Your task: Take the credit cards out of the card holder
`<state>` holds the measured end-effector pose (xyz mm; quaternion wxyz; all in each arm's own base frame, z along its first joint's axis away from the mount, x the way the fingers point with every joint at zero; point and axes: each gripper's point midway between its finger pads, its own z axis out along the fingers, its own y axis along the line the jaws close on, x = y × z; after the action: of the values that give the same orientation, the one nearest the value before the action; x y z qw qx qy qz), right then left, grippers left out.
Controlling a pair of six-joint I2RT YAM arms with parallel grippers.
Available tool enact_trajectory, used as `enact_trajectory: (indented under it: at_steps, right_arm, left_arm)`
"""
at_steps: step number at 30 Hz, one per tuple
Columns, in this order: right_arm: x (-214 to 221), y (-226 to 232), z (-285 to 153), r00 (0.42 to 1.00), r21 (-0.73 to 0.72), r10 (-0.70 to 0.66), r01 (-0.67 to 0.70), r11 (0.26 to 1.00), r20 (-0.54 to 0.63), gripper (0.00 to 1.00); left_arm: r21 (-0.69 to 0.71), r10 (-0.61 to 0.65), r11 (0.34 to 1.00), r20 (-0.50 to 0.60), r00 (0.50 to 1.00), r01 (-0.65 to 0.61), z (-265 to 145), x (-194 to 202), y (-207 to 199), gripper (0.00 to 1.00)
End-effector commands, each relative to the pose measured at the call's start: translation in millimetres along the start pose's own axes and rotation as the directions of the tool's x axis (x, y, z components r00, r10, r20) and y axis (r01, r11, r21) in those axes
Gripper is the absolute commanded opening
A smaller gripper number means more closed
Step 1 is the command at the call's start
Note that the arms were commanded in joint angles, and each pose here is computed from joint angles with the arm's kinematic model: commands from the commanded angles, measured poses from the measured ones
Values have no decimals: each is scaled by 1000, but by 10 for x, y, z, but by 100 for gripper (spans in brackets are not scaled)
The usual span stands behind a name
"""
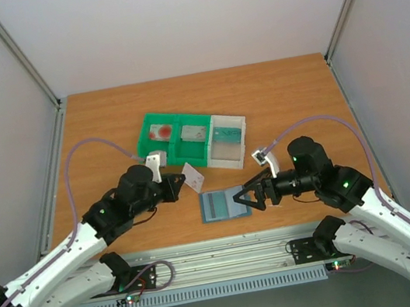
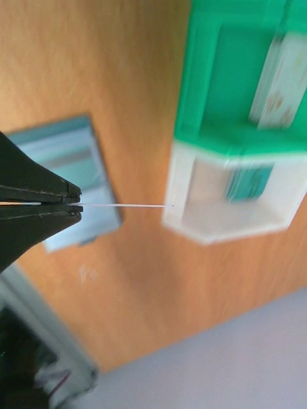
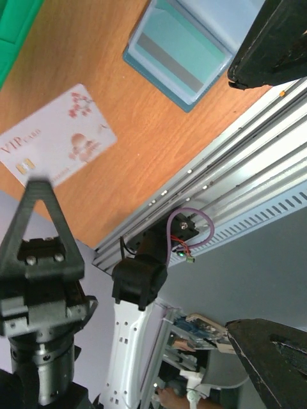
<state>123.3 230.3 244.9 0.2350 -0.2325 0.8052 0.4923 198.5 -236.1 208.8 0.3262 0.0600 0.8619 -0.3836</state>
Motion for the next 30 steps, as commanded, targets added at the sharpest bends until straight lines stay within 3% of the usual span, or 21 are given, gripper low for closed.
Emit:
enact_trajectory:
  at_steps: [1,9,17,30]
  right_arm:
    - [-122,62,-77,998,7,-6,5,1000,59,98]
    - [-122,81,-49,998,-18,2,-1,1000,58,99]
    - [-123,120,-78,998,-29,6,-4,1000,64,98]
    - [-108,100,-125,996,-15,9,-8,1000,93,98]
  left_arm:
    - [-297,76,955,173,982,-21,-11,-413,463,0]
    - [-394,125,919,268,955,-10,270,-971,603,0]
    - [-306,70,950,398,915,61,694,-1389,605,1]
    - [-298,20,947,416,909,115,1428,-1613,927,0]
